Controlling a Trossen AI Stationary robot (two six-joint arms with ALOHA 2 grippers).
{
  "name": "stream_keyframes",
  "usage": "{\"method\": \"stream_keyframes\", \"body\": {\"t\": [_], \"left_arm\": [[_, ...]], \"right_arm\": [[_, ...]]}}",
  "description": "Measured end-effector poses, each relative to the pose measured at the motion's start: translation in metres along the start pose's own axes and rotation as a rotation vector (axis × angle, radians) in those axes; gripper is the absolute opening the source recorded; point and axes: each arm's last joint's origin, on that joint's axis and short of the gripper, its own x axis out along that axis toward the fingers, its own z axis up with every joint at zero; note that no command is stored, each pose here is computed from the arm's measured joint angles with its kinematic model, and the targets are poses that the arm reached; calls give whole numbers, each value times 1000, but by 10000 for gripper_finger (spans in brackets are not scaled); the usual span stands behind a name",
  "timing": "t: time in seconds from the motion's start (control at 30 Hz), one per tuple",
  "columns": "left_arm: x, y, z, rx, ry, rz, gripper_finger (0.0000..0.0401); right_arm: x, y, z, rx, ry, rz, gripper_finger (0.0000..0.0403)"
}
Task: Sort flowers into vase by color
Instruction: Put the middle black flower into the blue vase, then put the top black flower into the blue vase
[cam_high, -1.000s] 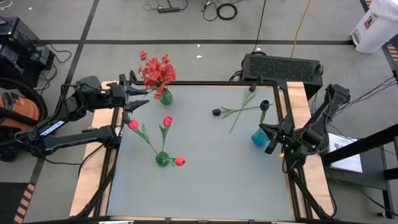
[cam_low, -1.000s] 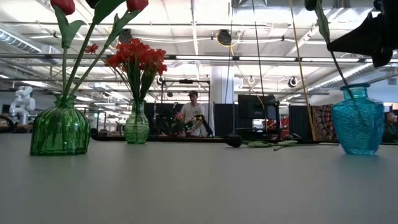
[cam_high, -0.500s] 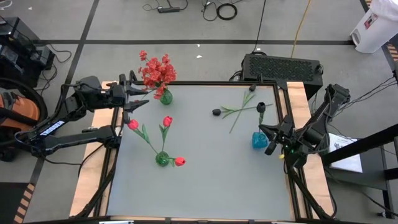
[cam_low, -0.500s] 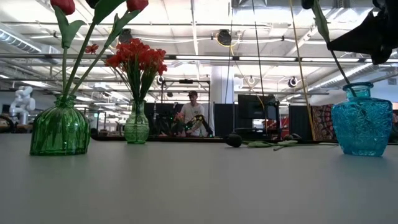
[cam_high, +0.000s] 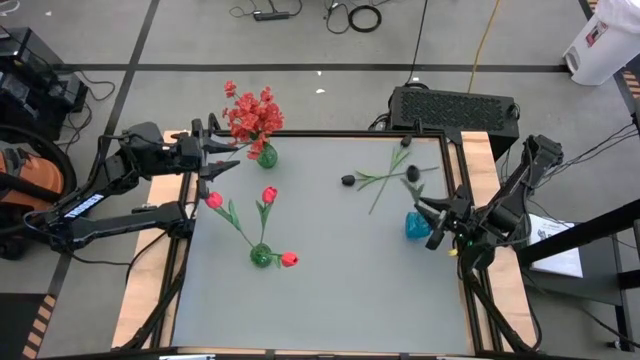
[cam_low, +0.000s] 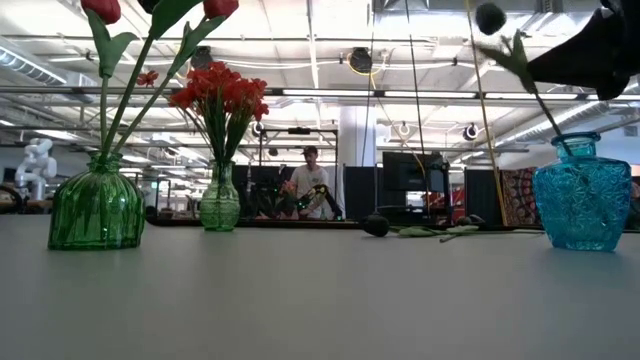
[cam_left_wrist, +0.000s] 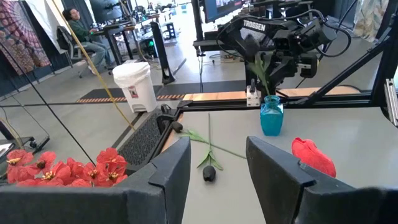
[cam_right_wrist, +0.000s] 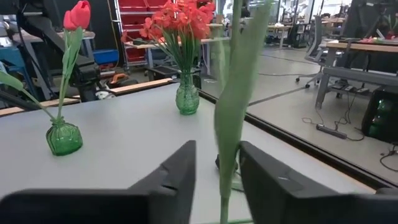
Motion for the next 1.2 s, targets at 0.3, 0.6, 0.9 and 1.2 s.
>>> {"method": "stream_keyframes", "body": {"t": [0.3, 0.6, 0.9, 1.2], "left_arm": [[0, 0, 0, 0, 0, 0, 164], [0, 0, 0, 0, 0, 0, 164], [0, 0, 0, 0, 0, 0, 164], [0, 0, 0, 0, 0, 0, 164]], "right_arm": [[-4, 6, 32, -25, 11, 33, 214], [-9, 8, 78, -30, 20, 95, 231], [-15, 4, 117, -71, -7, 112, 228], [-20, -12, 160, -176, -101, -67, 228]]}}
